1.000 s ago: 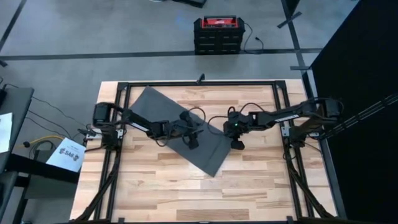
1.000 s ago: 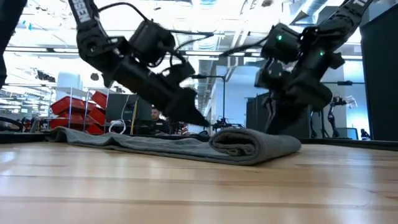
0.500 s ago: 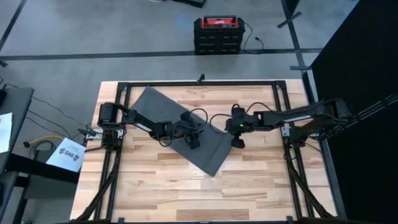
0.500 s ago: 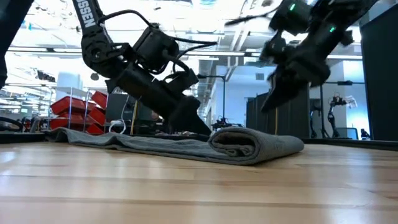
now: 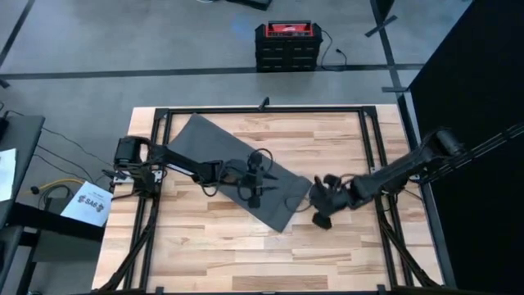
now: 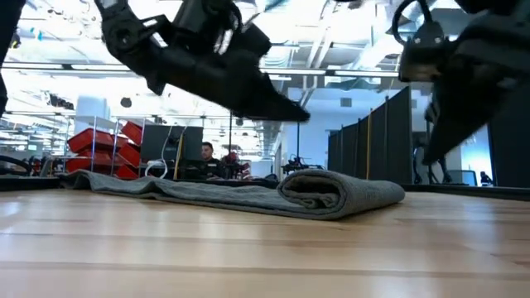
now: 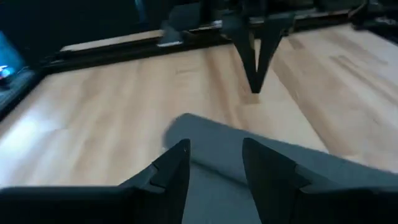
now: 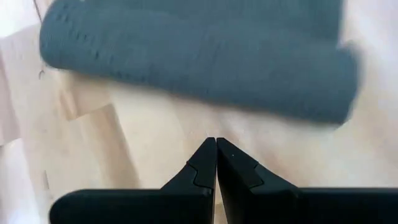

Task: Roll towel
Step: Roll the gray towel

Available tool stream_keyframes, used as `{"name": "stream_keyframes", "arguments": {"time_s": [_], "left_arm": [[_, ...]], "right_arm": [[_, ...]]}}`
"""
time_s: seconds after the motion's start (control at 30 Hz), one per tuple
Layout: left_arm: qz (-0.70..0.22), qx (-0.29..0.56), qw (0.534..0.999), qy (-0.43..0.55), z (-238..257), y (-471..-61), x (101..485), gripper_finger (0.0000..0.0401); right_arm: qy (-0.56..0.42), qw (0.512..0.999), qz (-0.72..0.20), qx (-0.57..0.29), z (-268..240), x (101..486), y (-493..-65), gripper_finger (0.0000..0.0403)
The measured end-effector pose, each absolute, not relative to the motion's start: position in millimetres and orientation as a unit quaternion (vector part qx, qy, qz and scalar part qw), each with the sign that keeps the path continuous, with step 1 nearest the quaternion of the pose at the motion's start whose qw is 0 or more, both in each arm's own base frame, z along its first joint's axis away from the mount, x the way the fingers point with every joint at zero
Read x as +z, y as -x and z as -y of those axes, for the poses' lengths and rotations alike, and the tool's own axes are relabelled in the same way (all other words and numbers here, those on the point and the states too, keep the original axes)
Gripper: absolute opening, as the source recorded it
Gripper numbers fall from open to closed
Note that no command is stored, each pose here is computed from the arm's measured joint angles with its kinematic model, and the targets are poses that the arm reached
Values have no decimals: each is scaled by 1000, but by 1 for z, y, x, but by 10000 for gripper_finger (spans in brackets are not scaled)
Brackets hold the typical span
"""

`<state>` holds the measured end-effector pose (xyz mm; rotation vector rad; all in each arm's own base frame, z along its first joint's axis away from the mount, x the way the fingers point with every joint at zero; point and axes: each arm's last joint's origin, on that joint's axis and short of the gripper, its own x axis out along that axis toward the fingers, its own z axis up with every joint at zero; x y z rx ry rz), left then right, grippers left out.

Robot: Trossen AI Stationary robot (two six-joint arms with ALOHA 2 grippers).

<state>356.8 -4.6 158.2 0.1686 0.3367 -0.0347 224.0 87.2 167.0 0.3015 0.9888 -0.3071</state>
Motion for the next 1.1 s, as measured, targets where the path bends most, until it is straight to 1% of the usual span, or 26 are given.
{"name": "stream_keyframes", "arguments": {"time_s": [0.1, 0.17, 0.27, 0.33, 0.47, 0.6, 0.7, 0.9, 1.1], "left_arm": [[-177, -52, 977, -102, 8, -370, 148, 127], [-179, -70, 975, -115, 10, -382, 144, 123], [-219, -85, 962, -139, 11, -397, 131, 119], [-248, -92, 952, -152, 11, -402, 121, 119], [-254, -113, 947, -161, 12, -411, 108, 118], [-280, -124, 939, -155, 12, -413, 92, 118], [-298, -124, 935, -148, 8, -411, 88, 118], [-314, -126, 930, -145, 5, -409, 84, 118], [-316, -124, 930, -144, 5, -408, 83, 118]], "right_arm": [[-164, 849, -472, -171, -98, 153, -226, 0], [-167, 846, -477, -173, -104, 144, -228, 0], [-164, 851, -470, -164, -112, 133, -234, 0], [-155, 853, -469, -168, -115, 125, -237, 0], [-130, 860, -457, -188, -119, 114, -240, 0], [-118, 859, -458, -196, -120, 108, -240, 4], [-119, 860, -456, -197, -120, 107, -241, 27], [-132, 871, -433, -193, -122, 106, -246, 100], [-114, 884, -401, -210, -125, 88, -255, 158]]}}
